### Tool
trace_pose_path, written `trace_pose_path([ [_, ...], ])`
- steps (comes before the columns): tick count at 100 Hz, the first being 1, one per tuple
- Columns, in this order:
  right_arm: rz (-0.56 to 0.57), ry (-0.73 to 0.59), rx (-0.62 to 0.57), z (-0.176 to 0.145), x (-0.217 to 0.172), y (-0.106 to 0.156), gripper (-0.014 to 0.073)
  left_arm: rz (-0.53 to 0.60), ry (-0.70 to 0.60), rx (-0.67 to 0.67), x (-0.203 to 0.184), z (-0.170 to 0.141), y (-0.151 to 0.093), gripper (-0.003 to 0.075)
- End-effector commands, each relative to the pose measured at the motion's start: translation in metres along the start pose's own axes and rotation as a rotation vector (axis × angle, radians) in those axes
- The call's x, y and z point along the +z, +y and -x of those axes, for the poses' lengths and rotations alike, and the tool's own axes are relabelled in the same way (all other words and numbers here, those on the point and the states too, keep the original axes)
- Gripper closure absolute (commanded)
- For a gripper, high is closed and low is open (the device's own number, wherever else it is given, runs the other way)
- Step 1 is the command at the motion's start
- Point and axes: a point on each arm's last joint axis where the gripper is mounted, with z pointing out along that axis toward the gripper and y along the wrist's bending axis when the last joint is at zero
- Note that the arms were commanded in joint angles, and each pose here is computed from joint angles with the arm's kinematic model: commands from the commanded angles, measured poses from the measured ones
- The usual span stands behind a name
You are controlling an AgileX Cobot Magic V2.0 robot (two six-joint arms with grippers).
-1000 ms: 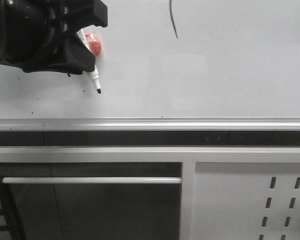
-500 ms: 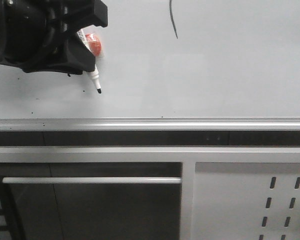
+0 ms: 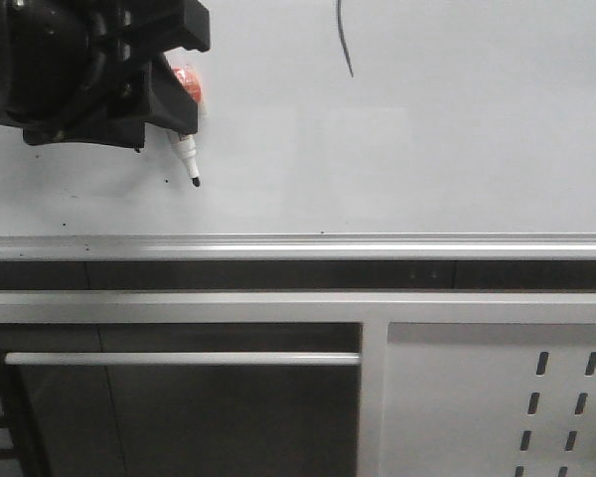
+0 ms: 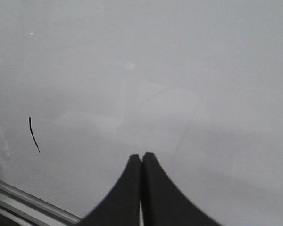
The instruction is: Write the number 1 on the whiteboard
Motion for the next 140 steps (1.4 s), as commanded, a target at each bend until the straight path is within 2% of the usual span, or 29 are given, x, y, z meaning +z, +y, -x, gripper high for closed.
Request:
trace_pose_path([
  [1,-0.049,0.010,0.007,0.006,-0.002,-0.007,0.0665,-0.008,-0.084,0.023,-0.009,0.019,-0.003,0.0370],
  [11,-0.049,0.010,0.007,0.006,-0.002,-0.007,0.0665,-0.011,-0.082,0.023,-0.009,0.018,-0.003,0.0262],
  [19,-0.049,0.010,0.007,0.006,-0.002,-0.007,0.0665,-0.016,-0.077,0.023,-0.009,0.018,-0.004,0.0212],
  [40,-0.049,0.010,0.007,0.006,-0.002,-0.007,0.0665,-0.071,-0.037,0.024,-0.011,0.015,-0.009,0.0213],
  [74,-0.049,0.010,0.007,0.006,-0.002,-0.007,0.0665,-0.146,-0.106,0.049,-0.044,0.016,-0.022,0.0228],
  [81,-0.049,0.010,0.007,0.006,-0.002,-0.007,0.0665,-0.169,-0.105,0.056,-0.053,0.011,-0.023,0.0270],
  [85,-0.049,0.010,0.007,0.006,-0.002,-0.007,0.0665,-0.183,-0.101,0.062,-0.058,0.006,-0.023,0.0328],
  [90,-0.049,0.010,0.007,0.006,-0.002,-0.007,0.0665,-0.206,-0.107,0.067,-0.068,0.001,-0.022,0.0430],
  [100,-0.049,0.010,0.007,0.006,-0.002,-0.007,0.0665,-0.256,-0.119,0.094,-0.089,-0.011,-0.018,0.0693],
  [103,-0.049,0.010,0.007,0.006,-0.002,-0.007,0.0665,-0.272,-0.126,0.095,-0.096,-0.014,-0.017,0.0737],
  [118,-0.049,0.010,0.007,0.006,-0.002,-0.007,0.0665,-0.324,-0.221,0.083,-0.129,-0.022,-0.004,0.0738],
  [140,-0.049,0.011,-0.037,0.006,-0.002,-0.007,0.0665,-0.241,-0.425,0.100,-0.159,-0.032,0.033,0.0738],
])
